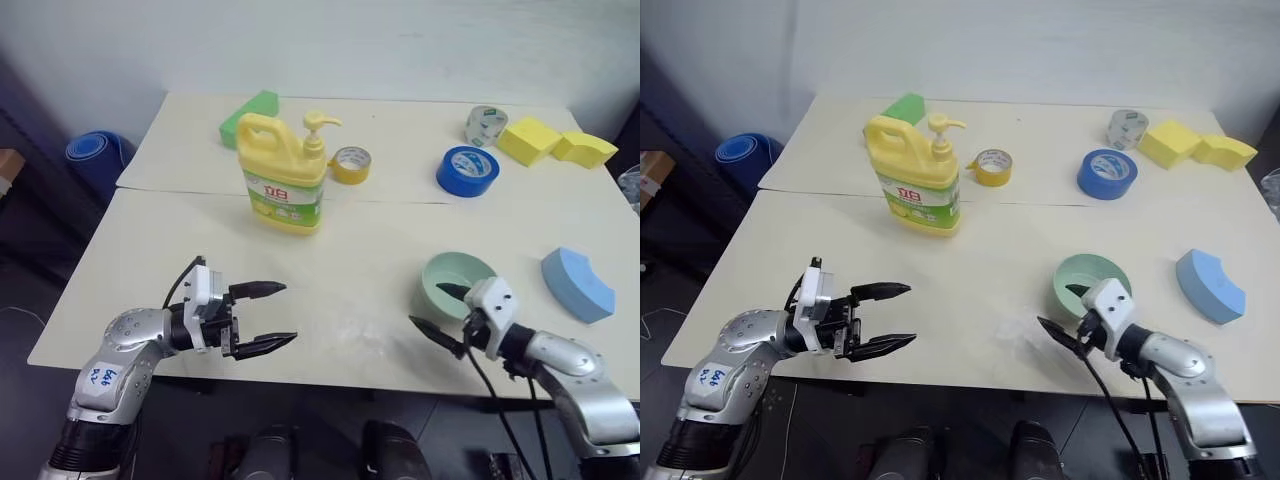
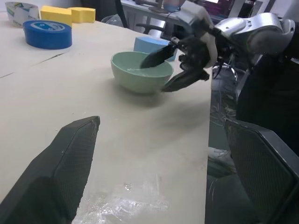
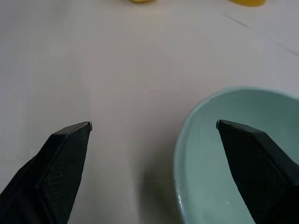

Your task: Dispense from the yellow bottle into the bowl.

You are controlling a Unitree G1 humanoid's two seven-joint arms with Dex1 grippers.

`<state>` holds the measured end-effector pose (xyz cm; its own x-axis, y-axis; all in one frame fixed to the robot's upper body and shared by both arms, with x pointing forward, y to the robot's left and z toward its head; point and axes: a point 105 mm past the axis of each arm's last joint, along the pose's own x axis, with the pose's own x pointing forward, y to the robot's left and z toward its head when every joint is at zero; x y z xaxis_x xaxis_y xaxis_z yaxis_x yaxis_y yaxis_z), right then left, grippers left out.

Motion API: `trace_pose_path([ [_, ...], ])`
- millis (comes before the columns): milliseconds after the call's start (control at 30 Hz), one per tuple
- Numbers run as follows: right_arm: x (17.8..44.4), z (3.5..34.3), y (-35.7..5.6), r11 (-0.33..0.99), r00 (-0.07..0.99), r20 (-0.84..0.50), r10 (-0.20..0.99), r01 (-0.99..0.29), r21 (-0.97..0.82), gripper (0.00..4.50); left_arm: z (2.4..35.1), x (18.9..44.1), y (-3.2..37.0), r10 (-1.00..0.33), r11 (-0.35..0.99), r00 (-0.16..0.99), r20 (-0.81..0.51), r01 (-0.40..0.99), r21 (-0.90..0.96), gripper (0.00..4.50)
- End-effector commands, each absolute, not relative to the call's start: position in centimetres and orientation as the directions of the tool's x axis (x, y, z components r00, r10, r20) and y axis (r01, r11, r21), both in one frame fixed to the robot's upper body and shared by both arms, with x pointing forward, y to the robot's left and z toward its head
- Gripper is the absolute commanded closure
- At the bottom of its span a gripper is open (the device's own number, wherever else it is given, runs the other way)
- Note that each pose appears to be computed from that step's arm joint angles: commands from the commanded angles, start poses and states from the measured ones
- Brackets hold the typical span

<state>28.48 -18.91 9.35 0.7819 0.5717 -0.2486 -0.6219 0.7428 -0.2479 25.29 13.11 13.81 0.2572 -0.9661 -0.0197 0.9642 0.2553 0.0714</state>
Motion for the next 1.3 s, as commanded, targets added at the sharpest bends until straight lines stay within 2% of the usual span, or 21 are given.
trace_pose_path([
  [33,29.7,9.3,-19.5,0.789,0.838,-0.240,0.490,-0.544,-0.286,0.33,14.7,25.5,13.1,-0.965,0.260,0.262,-0.002,0.959,0.110,0.00],
  [67,29.8,9.3,-19.6,0.793,0.844,-0.237,0.482,-0.535,-0.291,0.43,14.8,25.5,13.1,-0.965,0.261,0.263,-0.001,0.959,0.110,0.00],
  [133,29.9,8.9,-19.6,0.798,0.844,-0.251,0.474,-0.532,-0.284,0.92,14.9,25.5,13.1,-0.965,0.262,0.263,0.002,0.959,0.109,0.00],
  [300,29.4,8.0,-18.6,0.782,0.811,-0.285,0.510,-0.576,-0.238,2.61,15.1,25.4,13.2,-0.961,0.275,0.277,0.004,0.955,0.106,0.00],
  [333,29.3,7.8,-18.5,0.782,0.808,-0.298,0.509,-0.578,-0.231,2.82,15.2,25.4,13.3,-0.960,0.279,0.281,0.004,0.954,0.108,0.00],
  [433,29.3,7.6,-18.5,0.785,0.802,-0.320,0.504,-0.580,-0.217,3.95,15.4,25.5,13.5,-0.956,0.291,0.292,0.005,0.950,0.115,0.00],
  [500,29.6,7.8,-18.4,0.781,0.800,-0.325,0.504,-0.583,-0.223,4.48,15.8,25.7,13.7,-0.951,0.308,0.308,0.014,0.943,0.128,0.00],
  [700,30.3,10.3,-17.9,0.718,0.773,-0.303,0.557,-0.632,-0.291,4.48,17.6,26.3,13.8,-0.940,0.341,0.334,0.067,0.929,0.143,0.00],
  [900,31.0,16.8,-14.6,0.516,0.657,-0.268,0.705,-0.734,-0.442,4.48,25.1,28.4,13.6,-0.897,0.397,0.340,0.284,0.901,0.177,0.00],
  [1033,32.9,21.1,-12.1,0.406,0.603,-0.286,0.745,-0.750,-0.522,4.50,29.2,32.6,12.9,-0.865,0.477,0.415,0.284,0.855,0.204,0.81],
  [1100,34.2,22.7,-10.8,0.362,0.591,-0.305,0.747,-0.746,-0.559,4.50,31.6,34.6,12.1,-0.851,0.502,0.424,0.310,0.830,0.245,1.46],
  [1300,37.3,25.2,-7.6,0.359,0.584,-0.309,0.751,-0.754,-0.550,4.50,33.9,38.6,10.3,-0.817,0.568,0.482,0.316,0.765,0.302,3.24],
])
